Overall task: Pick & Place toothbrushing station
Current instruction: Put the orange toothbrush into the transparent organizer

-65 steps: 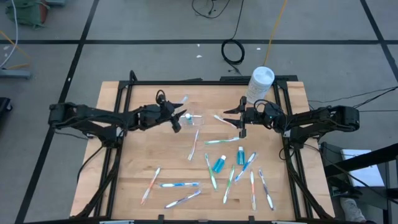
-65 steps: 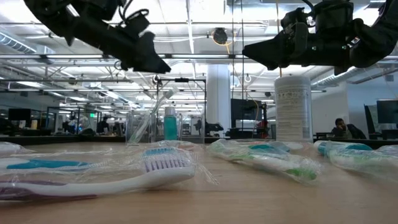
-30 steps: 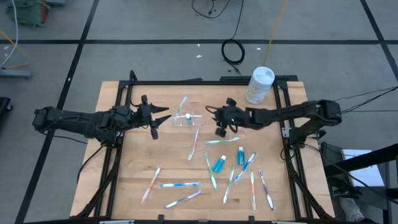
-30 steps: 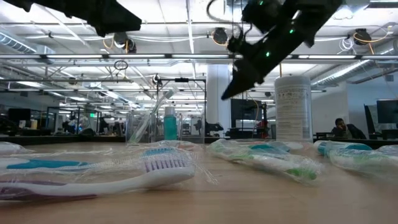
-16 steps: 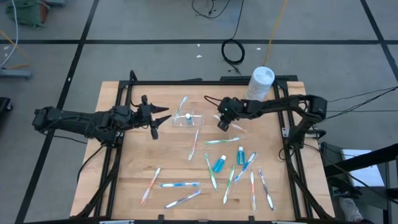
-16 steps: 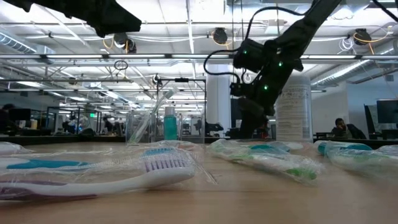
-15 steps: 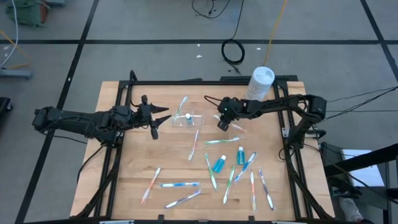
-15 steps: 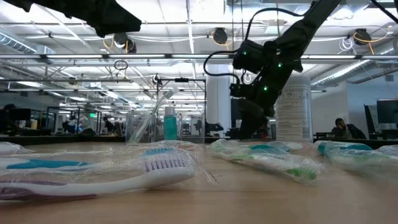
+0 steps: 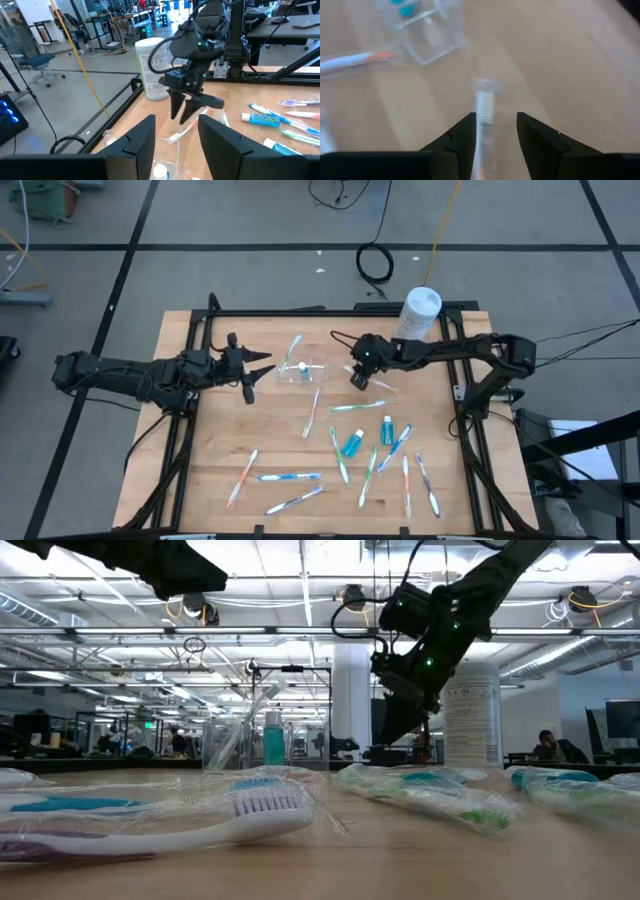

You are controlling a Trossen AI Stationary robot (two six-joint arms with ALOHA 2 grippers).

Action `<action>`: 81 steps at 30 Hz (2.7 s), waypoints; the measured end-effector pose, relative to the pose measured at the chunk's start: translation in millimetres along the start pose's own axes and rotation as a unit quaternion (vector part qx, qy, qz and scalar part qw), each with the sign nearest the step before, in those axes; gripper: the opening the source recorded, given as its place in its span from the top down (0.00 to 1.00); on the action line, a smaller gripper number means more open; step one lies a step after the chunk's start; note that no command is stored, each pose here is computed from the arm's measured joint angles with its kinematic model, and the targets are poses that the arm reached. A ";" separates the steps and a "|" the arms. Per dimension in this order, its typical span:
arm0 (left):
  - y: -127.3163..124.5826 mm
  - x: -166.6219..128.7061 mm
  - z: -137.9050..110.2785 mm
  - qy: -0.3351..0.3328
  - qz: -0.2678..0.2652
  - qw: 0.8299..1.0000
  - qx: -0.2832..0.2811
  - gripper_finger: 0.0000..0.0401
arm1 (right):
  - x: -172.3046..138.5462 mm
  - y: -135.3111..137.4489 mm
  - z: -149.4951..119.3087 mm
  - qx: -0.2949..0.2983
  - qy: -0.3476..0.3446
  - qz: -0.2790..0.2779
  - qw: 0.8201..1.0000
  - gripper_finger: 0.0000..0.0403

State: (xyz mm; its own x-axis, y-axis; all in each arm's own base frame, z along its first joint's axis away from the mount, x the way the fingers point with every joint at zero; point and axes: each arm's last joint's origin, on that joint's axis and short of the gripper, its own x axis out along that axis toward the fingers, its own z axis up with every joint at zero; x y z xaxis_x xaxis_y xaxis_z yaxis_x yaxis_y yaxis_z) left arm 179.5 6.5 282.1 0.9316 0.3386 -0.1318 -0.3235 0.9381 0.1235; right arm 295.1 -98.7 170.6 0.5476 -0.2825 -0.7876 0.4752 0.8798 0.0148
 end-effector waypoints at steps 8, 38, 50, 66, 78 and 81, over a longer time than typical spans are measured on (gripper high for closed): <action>0.0 0.0 0.0 0.000 0.000 1.000 -0.002 0.62 | 14.1 4.0 -17.9 0.013 0.054 0.046 0.997 0.67; 0.1 0.0 0.1 0.000 0.000 1.000 -0.002 0.62 | 30.3 -7.8 -14.4 -0.011 0.014 -0.011 1.000 0.60; 0.1 0.0 0.1 -0.001 0.000 1.000 -0.002 0.62 | 40.7 -22.4 -17.2 0.006 0.028 -0.027 0.999 0.68; 0.1 0.0 0.1 0.000 0.000 1.000 0.000 0.62 | 40.9 -20.5 -15.8 0.008 0.021 0.005 1.000 0.94; 0.0 0.1 0.1 0.000 0.000 1.000 0.000 0.62 | 5.5 2.3 13.8 -0.015 -0.076 0.068 0.995 0.97; 0.0 0.0 0.1 -0.001 0.000 1.000 0.000 0.62 | -14.0 15.3 19.8 -0.035 -0.112 0.055 0.992 0.98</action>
State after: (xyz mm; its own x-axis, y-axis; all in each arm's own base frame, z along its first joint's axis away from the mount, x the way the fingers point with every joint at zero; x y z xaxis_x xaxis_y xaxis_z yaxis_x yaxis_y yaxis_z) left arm 179.5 6.5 282.2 0.9317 0.3390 -0.1305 -0.3240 0.9380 0.1231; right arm 308.4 -88.8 194.1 0.7368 -0.2547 -0.6263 0.3593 0.9322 0.0436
